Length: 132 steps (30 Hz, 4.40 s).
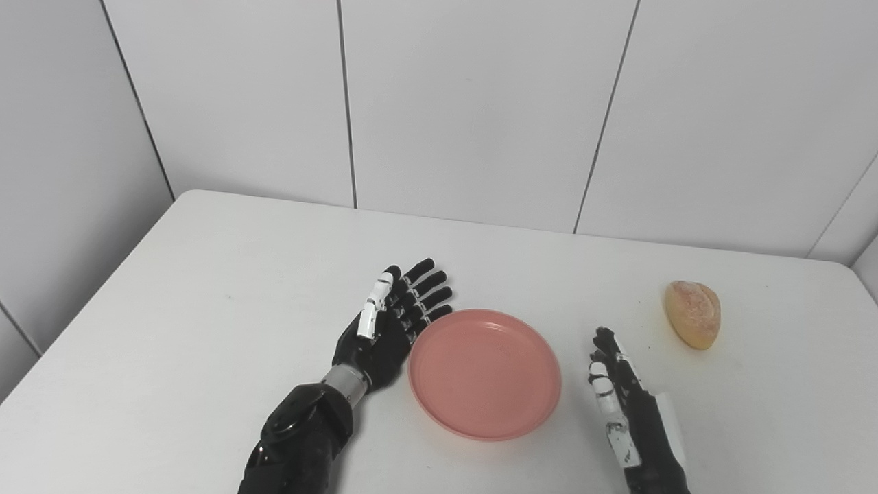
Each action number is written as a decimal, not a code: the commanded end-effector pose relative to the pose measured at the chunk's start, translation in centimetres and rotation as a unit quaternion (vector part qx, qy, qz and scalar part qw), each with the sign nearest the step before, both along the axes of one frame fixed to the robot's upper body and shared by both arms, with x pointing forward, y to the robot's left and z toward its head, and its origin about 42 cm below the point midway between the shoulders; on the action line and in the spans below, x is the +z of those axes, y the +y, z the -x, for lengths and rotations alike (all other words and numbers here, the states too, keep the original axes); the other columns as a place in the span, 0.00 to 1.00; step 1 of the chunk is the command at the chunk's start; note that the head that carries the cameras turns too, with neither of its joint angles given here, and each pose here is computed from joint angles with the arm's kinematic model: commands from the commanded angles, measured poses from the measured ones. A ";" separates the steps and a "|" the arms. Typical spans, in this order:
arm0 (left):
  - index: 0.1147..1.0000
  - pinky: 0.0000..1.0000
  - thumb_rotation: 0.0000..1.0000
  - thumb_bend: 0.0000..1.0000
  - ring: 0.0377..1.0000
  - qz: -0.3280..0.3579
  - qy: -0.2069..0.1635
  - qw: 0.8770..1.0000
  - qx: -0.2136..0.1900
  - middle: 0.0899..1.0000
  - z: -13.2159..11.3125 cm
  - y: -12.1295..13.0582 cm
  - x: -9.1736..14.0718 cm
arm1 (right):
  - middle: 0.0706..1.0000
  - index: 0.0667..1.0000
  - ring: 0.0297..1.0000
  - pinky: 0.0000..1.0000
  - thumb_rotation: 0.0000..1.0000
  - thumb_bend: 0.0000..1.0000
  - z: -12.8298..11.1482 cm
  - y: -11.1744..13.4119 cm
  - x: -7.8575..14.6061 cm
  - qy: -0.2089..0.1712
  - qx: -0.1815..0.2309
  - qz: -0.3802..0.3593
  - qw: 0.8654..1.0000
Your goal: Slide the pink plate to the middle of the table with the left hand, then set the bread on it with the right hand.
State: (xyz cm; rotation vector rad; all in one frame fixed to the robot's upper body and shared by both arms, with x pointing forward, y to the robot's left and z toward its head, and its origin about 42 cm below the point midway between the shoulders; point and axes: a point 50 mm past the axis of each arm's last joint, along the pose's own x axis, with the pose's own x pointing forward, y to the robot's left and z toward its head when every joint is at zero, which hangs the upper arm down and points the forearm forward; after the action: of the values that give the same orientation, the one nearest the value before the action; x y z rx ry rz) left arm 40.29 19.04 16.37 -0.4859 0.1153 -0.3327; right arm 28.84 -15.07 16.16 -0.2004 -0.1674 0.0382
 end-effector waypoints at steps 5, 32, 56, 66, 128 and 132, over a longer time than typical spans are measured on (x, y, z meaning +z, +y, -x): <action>0.86 0.89 1.00 0.34 0.88 -0.002 0.006 1.000 0.006 0.89 0.5 -0.3 0.3 | 0.92 0.92 0.91 0.85 1.00 0.37 -0.4 0.7 1.8 -0.032 -0.003 -0.004 0.999; 0.88 0.91 1.00 0.37 0.89 -0.049 -0.034 0.998 0.016 0.90 3.7 -2.2 -0.6 | 0.90 0.90 0.89 0.81 1.00 0.40 -0.7 -1.9 7.9 -0.073 -0.046 0.097 0.992; 0.88 0.93 1.00 0.37 0.91 -0.038 -0.040 0.998 0.025 0.91 3.6 -0.1 -2.5 | 0.90 0.90 0.87 0.77 0.84 0.52 -5.9 -6.8 15.7 -0.123 -0.200 0.263 0.936; 0.88 0.92 1.00 0.36 0.90 -0.034 -0.042 0.998 0.025 0.90 3.4 0.8 -3.1 | 0.84 0.87 0.78 0.66 0.64 0.83 -8.7 -8.2 16.0 -0.104 -0.286 0.351 0.886; 0.91 0.96 1.00 0.31 0.92 -0.018 -0.025 0.999 0.022 0.93 3.4 2.2 -3.9 | 0.70 0.78 0.69 0.64 0.67 1.00 -19.6 -10.5 8.4 0.091 -0.279 0.349 0.890; 0.91 0.96 1.00 0.31 0.92 -0.019 -0.026 0.999 0.021 0.93 3.4 2.2 -3.9 | 0.67 0.75 0.65 0.60 0.65 1.00 -20.0 -10.4 8.4 0.094 -0.279 0.343 0.892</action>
State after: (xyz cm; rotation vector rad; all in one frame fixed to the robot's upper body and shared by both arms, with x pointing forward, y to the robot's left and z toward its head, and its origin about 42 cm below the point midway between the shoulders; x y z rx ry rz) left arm 37.63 20.62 14.22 -0.4436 -0.0228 -0.3292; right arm 47.58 -25.47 20.83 -0.9455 0.2107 -0.4084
